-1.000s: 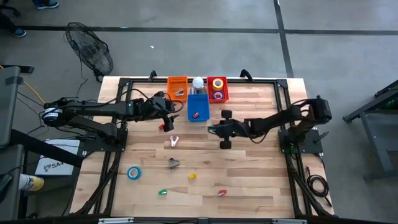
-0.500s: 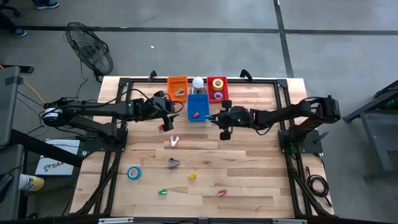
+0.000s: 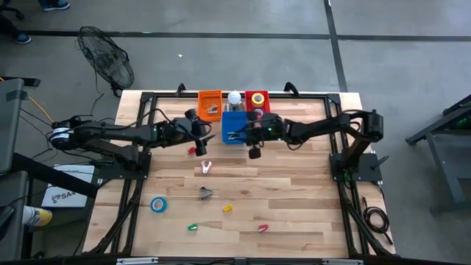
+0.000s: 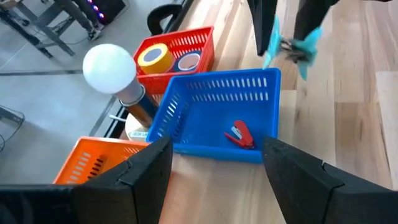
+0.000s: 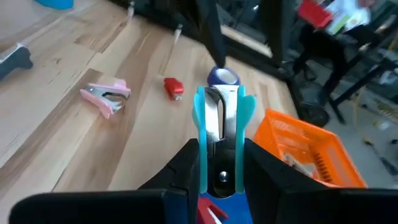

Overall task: Pick and place Stapler, Stapler remover, tape
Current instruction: Put the light blue staple remover into the orange basket

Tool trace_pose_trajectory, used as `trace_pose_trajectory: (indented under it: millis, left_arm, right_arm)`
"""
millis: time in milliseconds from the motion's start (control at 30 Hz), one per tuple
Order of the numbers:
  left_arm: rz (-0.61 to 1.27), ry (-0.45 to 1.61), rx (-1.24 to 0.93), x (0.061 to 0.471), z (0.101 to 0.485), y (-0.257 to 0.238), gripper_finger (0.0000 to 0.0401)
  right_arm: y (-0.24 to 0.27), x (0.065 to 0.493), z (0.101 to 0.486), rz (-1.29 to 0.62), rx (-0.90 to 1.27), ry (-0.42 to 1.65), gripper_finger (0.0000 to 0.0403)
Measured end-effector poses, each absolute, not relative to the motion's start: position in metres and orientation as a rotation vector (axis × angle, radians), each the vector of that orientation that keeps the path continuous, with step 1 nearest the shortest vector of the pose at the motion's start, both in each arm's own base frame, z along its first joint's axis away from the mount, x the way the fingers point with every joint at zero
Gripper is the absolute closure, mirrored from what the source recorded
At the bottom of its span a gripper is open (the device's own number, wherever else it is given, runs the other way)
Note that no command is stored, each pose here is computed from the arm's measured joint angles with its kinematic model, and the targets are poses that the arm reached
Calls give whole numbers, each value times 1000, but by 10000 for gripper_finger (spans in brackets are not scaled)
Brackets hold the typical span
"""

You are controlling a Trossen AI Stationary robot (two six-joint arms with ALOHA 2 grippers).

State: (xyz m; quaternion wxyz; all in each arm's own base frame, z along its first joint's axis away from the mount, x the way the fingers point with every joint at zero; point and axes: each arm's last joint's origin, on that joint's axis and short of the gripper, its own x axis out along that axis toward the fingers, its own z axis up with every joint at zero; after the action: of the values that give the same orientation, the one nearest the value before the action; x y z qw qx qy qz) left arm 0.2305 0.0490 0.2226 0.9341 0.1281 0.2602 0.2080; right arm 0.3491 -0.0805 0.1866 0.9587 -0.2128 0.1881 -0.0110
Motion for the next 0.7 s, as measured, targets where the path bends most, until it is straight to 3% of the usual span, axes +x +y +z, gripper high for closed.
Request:
trace_pose_trajectory:
  millis: [233,700]
  left_arm:
    - [445,539,220,222,212,70,160]
    - [253,425,121,209,211,103,160]
  right_arm:
    - [-90,377,194,-6,-435,465,323]
    - [-121,406,188,-8,-336,445,323]
